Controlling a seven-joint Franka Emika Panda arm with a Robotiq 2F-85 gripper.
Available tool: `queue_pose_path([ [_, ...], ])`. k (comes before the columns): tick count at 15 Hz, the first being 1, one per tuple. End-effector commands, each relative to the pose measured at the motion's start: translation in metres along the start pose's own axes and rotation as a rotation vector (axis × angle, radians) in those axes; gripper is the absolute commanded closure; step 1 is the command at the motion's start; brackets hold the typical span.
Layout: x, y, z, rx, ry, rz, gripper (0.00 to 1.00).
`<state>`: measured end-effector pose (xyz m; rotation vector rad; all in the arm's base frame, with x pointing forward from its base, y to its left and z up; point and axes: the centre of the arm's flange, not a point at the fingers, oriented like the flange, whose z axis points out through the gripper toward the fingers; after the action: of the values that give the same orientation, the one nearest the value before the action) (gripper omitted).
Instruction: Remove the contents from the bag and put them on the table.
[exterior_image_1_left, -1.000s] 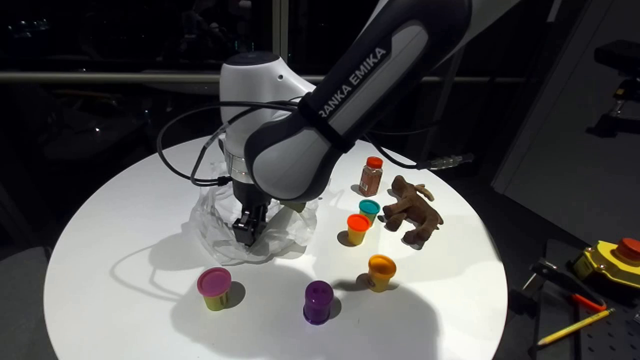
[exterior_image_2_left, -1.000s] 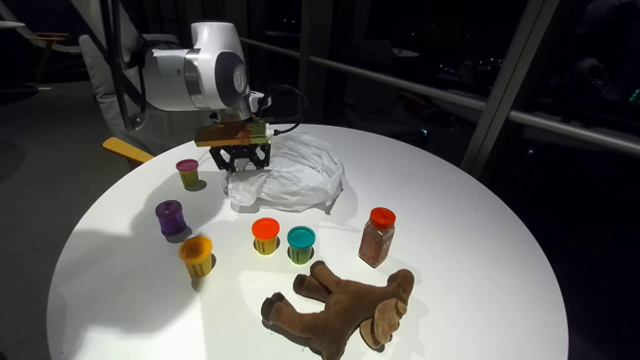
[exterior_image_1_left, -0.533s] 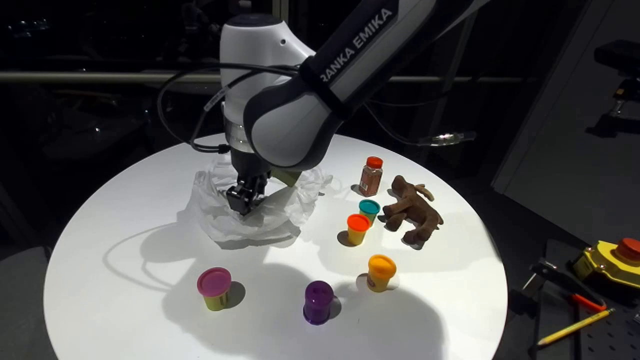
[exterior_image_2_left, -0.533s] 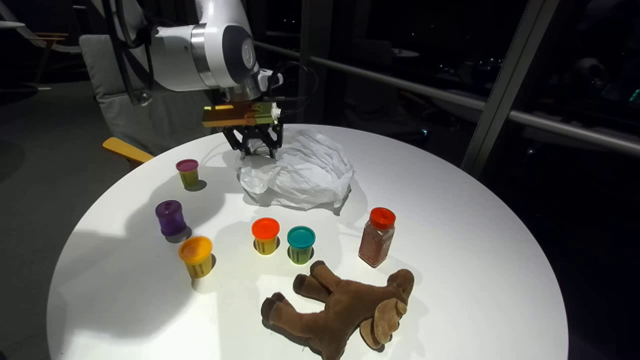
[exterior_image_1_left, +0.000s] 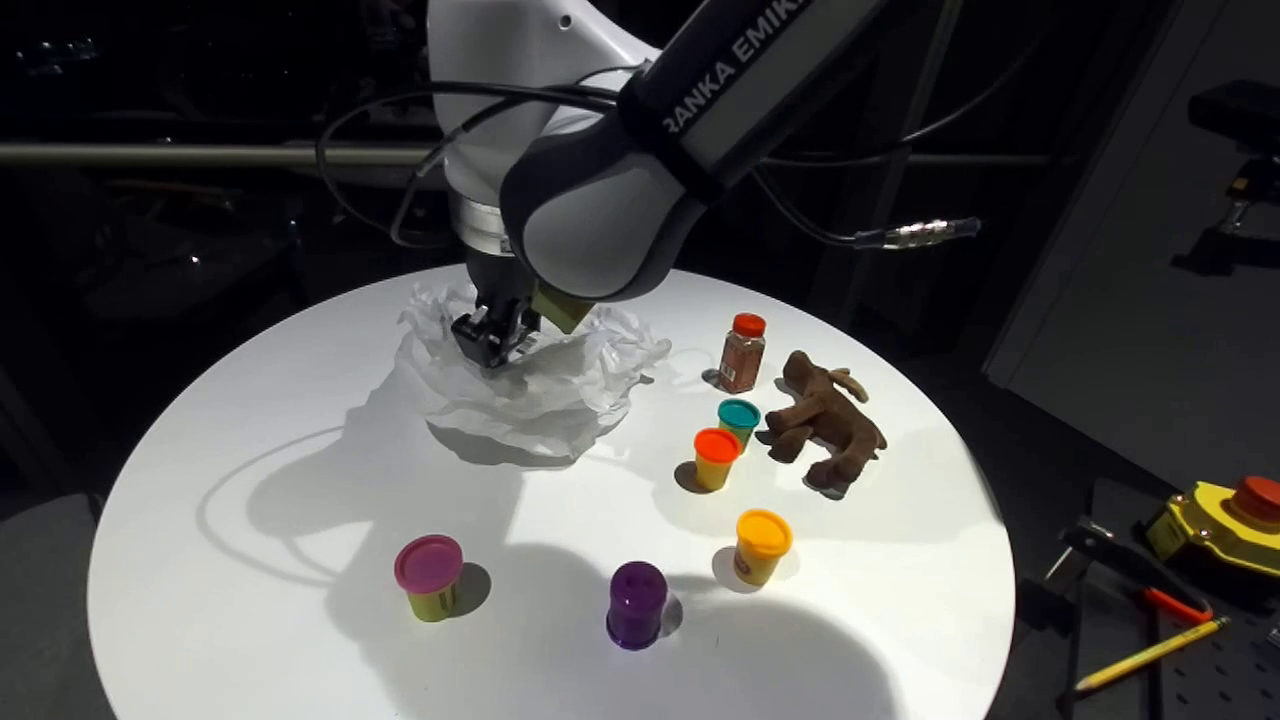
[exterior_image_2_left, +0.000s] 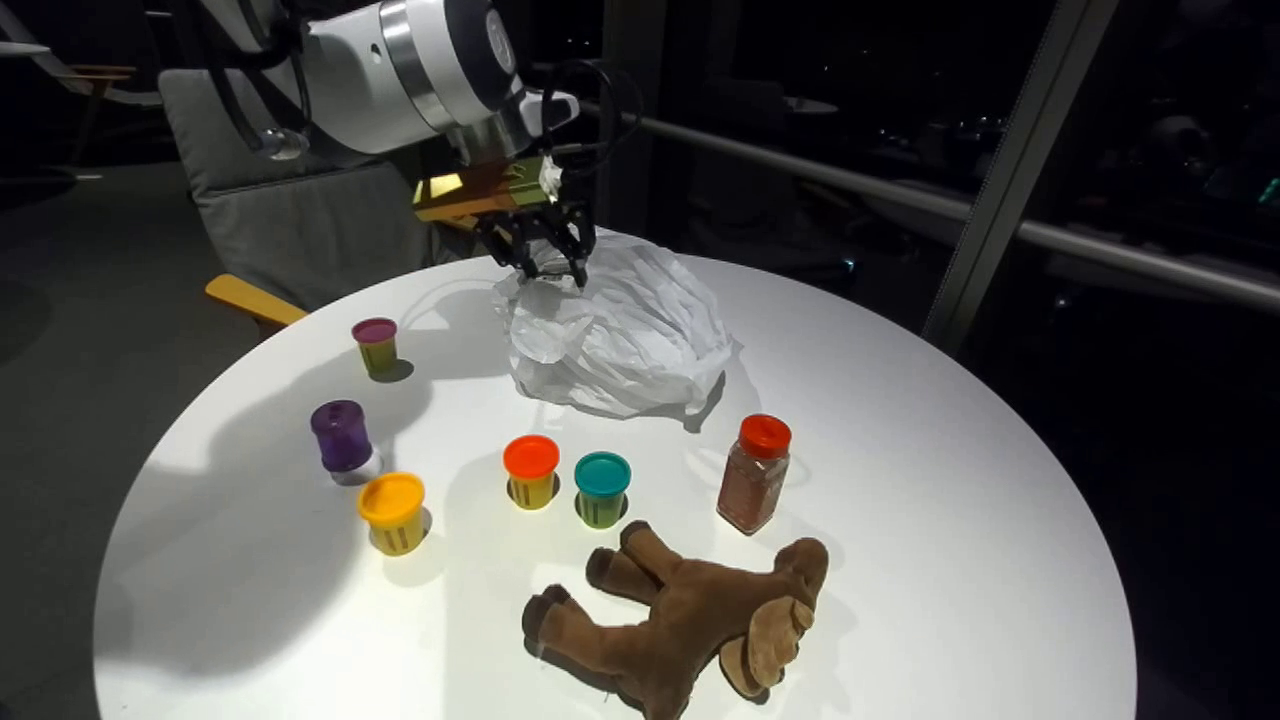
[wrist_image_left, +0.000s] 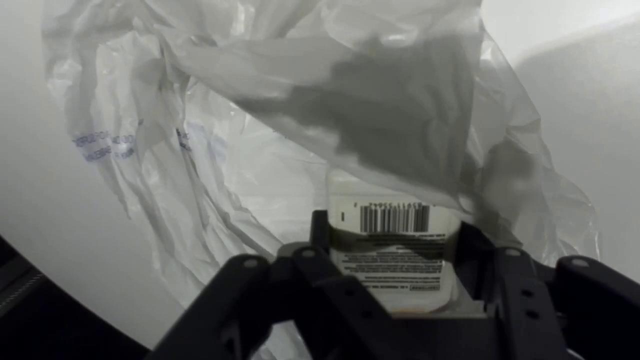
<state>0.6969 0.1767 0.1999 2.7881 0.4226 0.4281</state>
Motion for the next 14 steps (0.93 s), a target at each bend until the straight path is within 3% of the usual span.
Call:
queue_pose_path([
  [1,-0.006,0.000,-0.016,-0.168,0.026,0.051,0.66],
  [6,-0.003,-0.002,-0.029,-0.441,0.022,0.065,0.66],
  [9,-0.014,-0.020,-0.029,-0.588,-0.055,0.073,0.66],
  [11,-0.029,-0.036,-0.028,-0.614,-0.178,0.085,0.66],
  [14,-0.048,-0.059,-0.019,-0.569,-0.334,0.086,0.66],
])
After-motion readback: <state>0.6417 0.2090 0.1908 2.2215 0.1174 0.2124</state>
